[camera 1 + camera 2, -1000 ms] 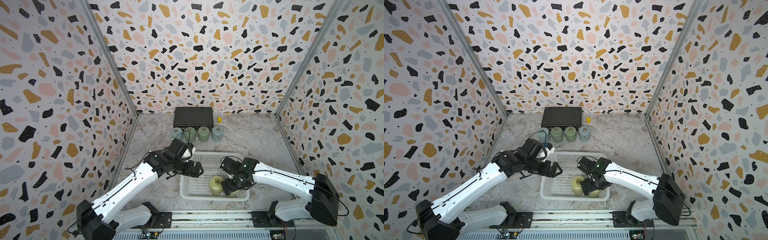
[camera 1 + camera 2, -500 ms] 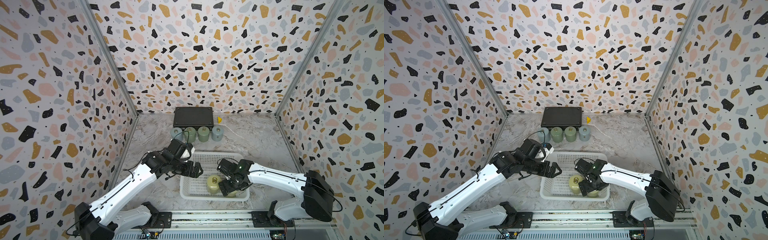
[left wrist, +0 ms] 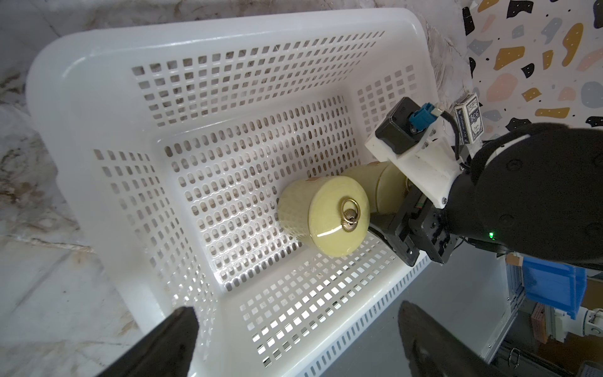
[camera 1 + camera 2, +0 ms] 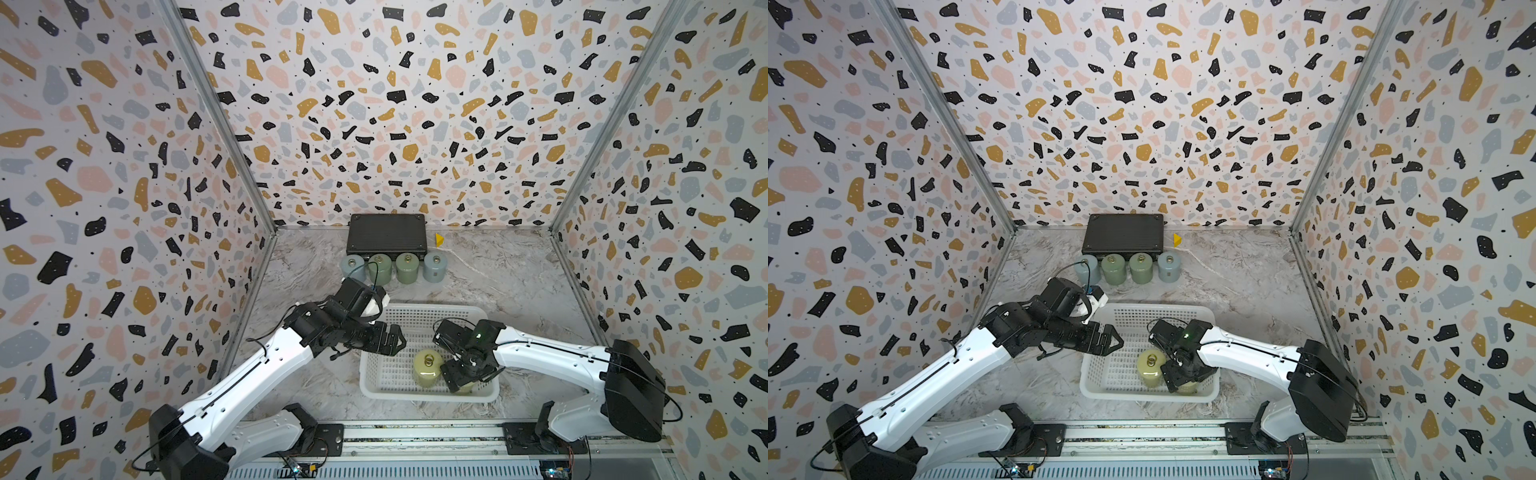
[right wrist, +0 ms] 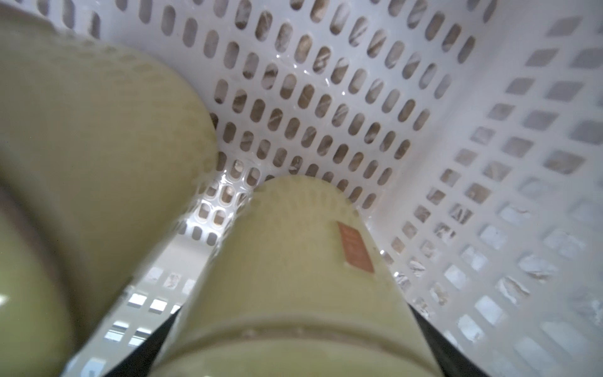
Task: Take the tea canister out of the basket
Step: Pick up the tea canister from the basket.
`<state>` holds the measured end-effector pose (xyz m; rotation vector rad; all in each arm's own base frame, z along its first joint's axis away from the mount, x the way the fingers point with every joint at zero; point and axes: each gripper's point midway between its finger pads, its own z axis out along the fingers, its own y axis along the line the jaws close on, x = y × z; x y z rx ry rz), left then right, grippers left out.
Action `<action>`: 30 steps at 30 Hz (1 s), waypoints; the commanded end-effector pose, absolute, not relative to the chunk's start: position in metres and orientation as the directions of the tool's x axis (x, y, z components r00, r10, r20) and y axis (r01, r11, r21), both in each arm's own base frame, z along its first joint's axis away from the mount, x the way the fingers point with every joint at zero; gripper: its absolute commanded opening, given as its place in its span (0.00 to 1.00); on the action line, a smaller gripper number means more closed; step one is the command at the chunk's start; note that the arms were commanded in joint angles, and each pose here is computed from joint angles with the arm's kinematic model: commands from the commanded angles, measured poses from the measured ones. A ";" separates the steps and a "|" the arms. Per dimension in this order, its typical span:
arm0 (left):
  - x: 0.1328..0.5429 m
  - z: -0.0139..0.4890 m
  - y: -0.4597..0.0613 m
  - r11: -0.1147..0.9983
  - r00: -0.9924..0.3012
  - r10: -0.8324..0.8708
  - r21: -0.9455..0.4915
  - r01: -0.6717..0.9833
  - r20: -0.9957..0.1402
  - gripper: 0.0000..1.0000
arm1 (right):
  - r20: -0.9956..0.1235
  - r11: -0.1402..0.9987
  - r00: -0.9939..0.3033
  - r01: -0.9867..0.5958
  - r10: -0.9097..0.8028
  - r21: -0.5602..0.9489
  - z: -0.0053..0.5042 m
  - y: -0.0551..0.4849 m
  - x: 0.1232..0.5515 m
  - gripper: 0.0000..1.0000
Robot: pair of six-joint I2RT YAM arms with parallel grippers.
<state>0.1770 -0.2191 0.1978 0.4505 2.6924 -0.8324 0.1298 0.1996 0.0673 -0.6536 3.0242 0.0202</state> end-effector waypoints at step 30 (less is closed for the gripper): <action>0.206 0.265 -0.207 0.812 -0.815 0.070 -0.442 0.381 -0.575 1.00 | -0.386 0.910 -0.831 -0.411 -0.399 -0.056 0.238 0.207 0.278 0.84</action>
